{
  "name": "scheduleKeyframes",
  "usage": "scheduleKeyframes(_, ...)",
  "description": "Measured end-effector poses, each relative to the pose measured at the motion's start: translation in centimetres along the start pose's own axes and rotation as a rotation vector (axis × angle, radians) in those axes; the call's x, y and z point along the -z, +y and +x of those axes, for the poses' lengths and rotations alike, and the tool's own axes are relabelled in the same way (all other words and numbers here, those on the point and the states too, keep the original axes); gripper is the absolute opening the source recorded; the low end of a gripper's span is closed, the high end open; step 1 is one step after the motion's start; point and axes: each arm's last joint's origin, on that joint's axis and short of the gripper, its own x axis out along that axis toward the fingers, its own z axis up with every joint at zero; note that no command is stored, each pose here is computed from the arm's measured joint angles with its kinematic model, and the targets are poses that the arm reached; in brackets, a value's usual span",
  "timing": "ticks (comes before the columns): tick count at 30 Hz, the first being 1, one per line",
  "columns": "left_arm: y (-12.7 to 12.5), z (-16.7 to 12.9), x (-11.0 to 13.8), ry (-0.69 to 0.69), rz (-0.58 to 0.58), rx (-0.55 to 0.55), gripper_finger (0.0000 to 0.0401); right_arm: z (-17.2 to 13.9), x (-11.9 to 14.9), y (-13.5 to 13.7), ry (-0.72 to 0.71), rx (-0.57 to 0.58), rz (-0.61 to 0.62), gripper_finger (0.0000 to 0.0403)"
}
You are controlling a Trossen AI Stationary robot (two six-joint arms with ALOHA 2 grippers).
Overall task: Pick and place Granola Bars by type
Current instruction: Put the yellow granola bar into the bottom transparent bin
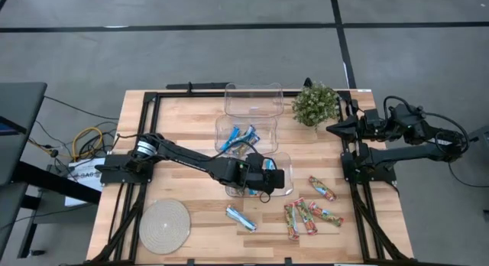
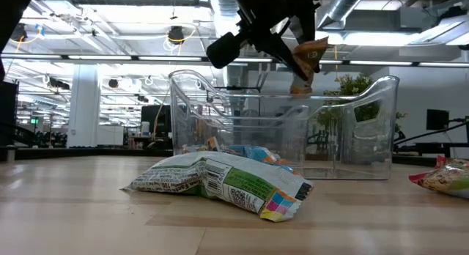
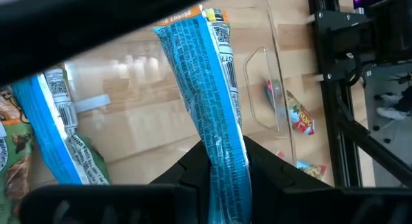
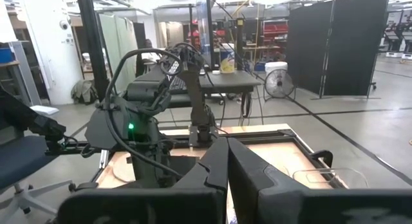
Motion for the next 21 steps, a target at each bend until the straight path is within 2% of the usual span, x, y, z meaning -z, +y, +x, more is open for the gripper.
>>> scheduleKeyframes(6, 0.01, 0.01, 0.06, 0.031, 0.0, -0.002, 0.0064, 0.0, 0.0, 0.0, 0.0, -0.001, 0.0, 0.0)
scheduleKeyframes(14, 0.6, 0.02, -0.08, 0.006, 0.003, -0.059, 0.0064, 0.0, 0.0, 0.0, 0.0, -0.001, 0.0, 0.0)
scheduleKeyframes(21, 0.62, 0.05, -0.17, 0.002, -0.001, -0.062, 0.0064, 0.0, 0.0, 0.0, 0.0, -0.001, 0.0, 0.0)
